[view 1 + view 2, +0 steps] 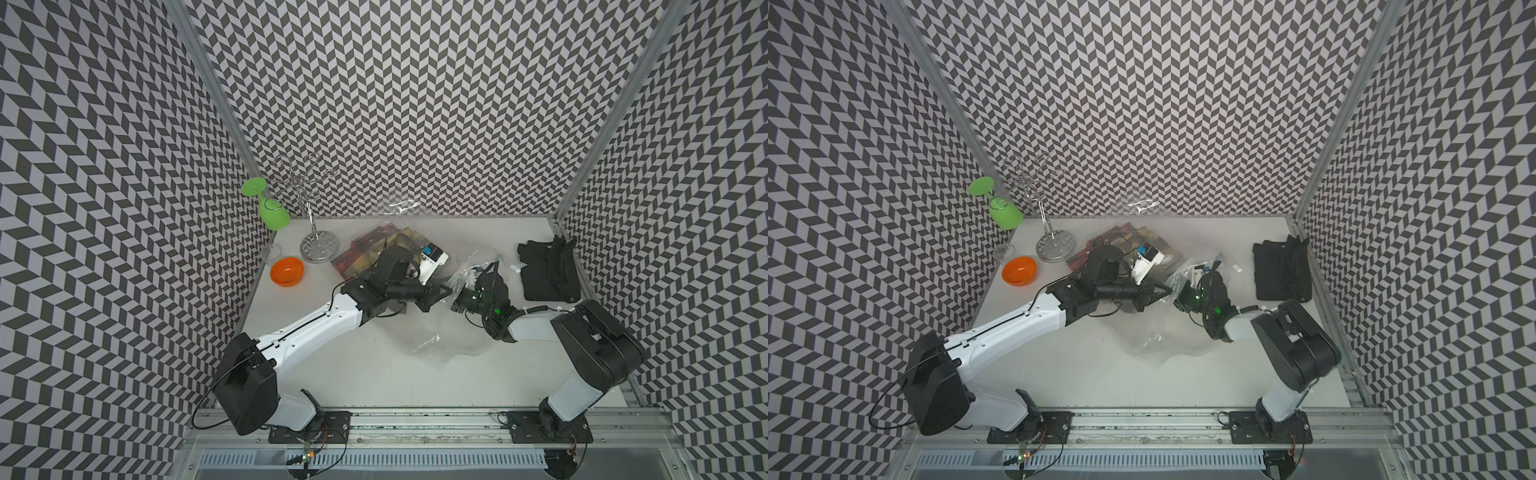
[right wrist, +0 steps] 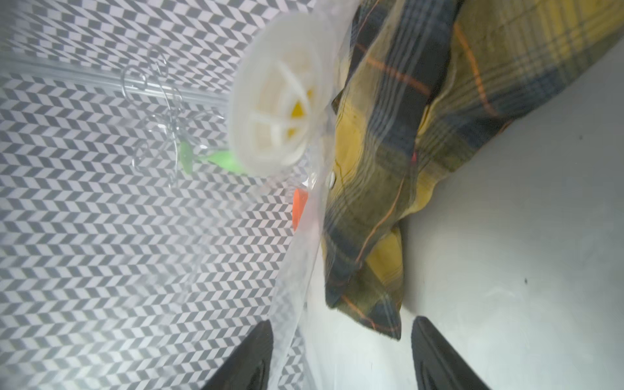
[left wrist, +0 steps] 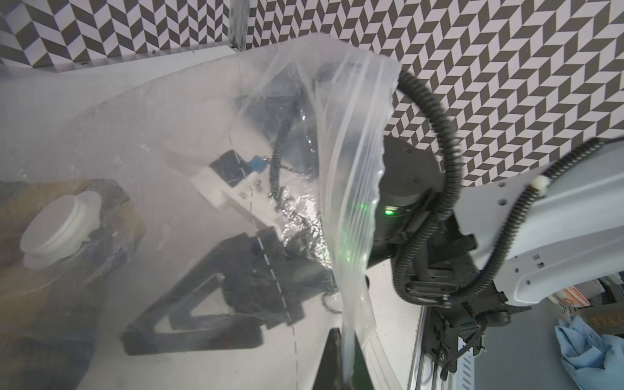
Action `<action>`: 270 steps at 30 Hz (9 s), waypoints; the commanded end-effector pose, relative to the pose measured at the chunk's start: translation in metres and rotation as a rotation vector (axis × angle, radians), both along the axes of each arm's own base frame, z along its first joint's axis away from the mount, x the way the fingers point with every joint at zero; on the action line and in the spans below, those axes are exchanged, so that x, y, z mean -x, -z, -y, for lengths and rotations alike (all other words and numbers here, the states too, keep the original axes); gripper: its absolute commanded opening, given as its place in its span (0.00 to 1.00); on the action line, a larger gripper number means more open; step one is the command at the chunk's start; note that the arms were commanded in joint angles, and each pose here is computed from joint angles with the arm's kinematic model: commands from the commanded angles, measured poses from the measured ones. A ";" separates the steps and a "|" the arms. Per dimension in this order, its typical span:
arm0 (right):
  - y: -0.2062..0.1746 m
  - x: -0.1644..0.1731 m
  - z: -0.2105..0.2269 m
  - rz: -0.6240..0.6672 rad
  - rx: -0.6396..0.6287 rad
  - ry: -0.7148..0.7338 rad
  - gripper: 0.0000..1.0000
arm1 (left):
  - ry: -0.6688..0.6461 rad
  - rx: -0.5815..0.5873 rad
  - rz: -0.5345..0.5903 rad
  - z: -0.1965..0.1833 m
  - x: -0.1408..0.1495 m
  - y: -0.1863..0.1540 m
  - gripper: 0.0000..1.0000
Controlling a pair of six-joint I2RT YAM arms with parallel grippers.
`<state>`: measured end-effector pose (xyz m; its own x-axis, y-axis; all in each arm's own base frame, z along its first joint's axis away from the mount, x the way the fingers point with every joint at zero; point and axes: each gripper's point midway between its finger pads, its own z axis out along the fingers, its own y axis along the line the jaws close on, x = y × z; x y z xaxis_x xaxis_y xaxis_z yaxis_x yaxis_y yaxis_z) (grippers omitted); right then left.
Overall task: Place the folded shirt into the vacuum bag
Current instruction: Place the shirt in the vacuum bag.
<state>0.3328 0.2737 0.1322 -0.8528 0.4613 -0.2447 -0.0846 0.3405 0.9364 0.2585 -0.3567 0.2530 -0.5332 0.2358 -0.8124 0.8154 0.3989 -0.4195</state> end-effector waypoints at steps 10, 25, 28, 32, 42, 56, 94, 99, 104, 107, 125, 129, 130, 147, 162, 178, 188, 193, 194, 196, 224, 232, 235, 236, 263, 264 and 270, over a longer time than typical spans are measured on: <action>-0.059 0.036 0.051 0.210 0.338 0.075 0.67 | -0.010 -0.004 0.015 -0.014 -0.001 -0.002 0.00; -0.132 0.009 0.143 0.254 0.649 0.250 0.76 | 0.004 -0.040 0.014 -0.020 0.005 0.007 0.00; -0.142 0.006 0.160 0.260 0.647 0.305 0.76 | 0.012 -0.047 -0.004 -0.018 0.007 0.013 0.00; -0.160 0.011 0.158 0.285 0.619 0.281 0.78 | 0.017 -0.060 -0.007 -0.011 0.008 0.019 0.00; -0.164 -0.008 0.213 0.229 0.713 0.404 0.81 | 0.116 -0.106 -0.063 0.024 0.046 0.054 0.00; -0.066 -0.013 0.172 0.082 0.634 0.217 0.76 | 0.210 -0.269 -0.194 0.005 0.096 0.132 0.00; -0.109 0.073 0.091 0.165 0.465 0.117 0.13 | -0.015 0.025 0.051 0.017 -0.003 -0.056 0.00; -0.064 0.070 0.058 0.104 0.433 0.026 0.16 | -0.015 0.048 0.058 0.017 -0.003 -0.066 0.00; -0.058 0.042 0.040 0.153 0.308 0.087 0.25 | 0.015 0.067 0.064 0.025 0.006 -0.073 0.00; -0.052 0.029 0.023 0.138 0.216 0.105 0.35 | 0.028 0.048 0.074 0.036 0.010 -0.072 0.00; -0.020 0.000 -0.047 0.157 0.033 0.065 0.93 | 0.144 0.024 0.046 0.084 0.040 -0.050 0.00; -0.008 -0.005 -0.066 0.149 0.049 -0.001 0.96 | 0.174 0.012 0.035 0.093 0.049 -0.041 0.00; -0.001 -0.004 -0.071 0.131 0.047 -0.023 0.96 | 0.177 0.013 0.035 0.094 0.049 -0.041 0.00; 0.022 0.002 -0.130 0.080 -0.047 -0.186 0.70 | 0.208 0.005 0.003 0.101 0.055 -0.028 0.00; -0.153 0.005 -0.118 0.610 -0.448 -0.193 0.14 | 0.279 0.026 0.000 0.119 0.091 -0.040 0.00; -0.137 -0.036 -0.120 0.571 -0.315 -0.067 0.24 | 0.278 0.011 -0.008 0.115 0.092 -0.027 0.00; -0.006 -0.027 -0.140 0.171 -0.208 -0.111 0.38 | 0.275 0.005 -0.006 0.112 0.090 -0.024 0.00; 0.006 -0.017 -0.144 0.110 -0.182 -0.144 0.43 | 0.270 0.006 -0.005 0.110 0.087 -0.025 0.00; 0.009 -0.015 -0.145 0.094 -0.183 -0.153 0.43 | 0.269 0.006 -0.004 0.110 0.086 -0.025 0.00; 0.014 -0.012 -0.144 0.068 -0.184 -0.159 0.43 | 0.266 0.006 -0.005 0.110 0.085 -0.025 0.00; 0.031 0.051 -0.040 -0.138 -0.099 0.000 0.82 | 0.116 -0.010 -0.002 0.045 0.034 -0.014 0.00; 0.028 0.051 -0.010 -0.128 -0.046 0.058 0.82 | 0.089 -0.012 -0.006 0.035 0.027 -0.010 0.00; 0.028 0.057 -0.003 -0.132 -0.019 0.065 0.81 | 0.062 -0.017 -0.011 0.027 0.020 -0.007 0.00; 0.027 0.059 -0.001 -0.130 -0.010 0.067 0.81 | 0.053 -0.017 -0.013 0.024 0.018 -0.006 0.00; -0.051 0.074 0.020 0.093 0.219 0.085 0.79 | -0.067 -0.052 -0.075 0.001 -0.018 0.030 0.00; -0.056 0.074 0.017 0.107 0.231 0.083 0.79 | -0.069 -0.056 -0.075 0.000 -0.019 0.032 0.00; -0.078 0.077 0.022 0.130 0.290 0.095 0.78 | -0.095 -0.069 -0.095 -0.009 -0.025 0.045 0.00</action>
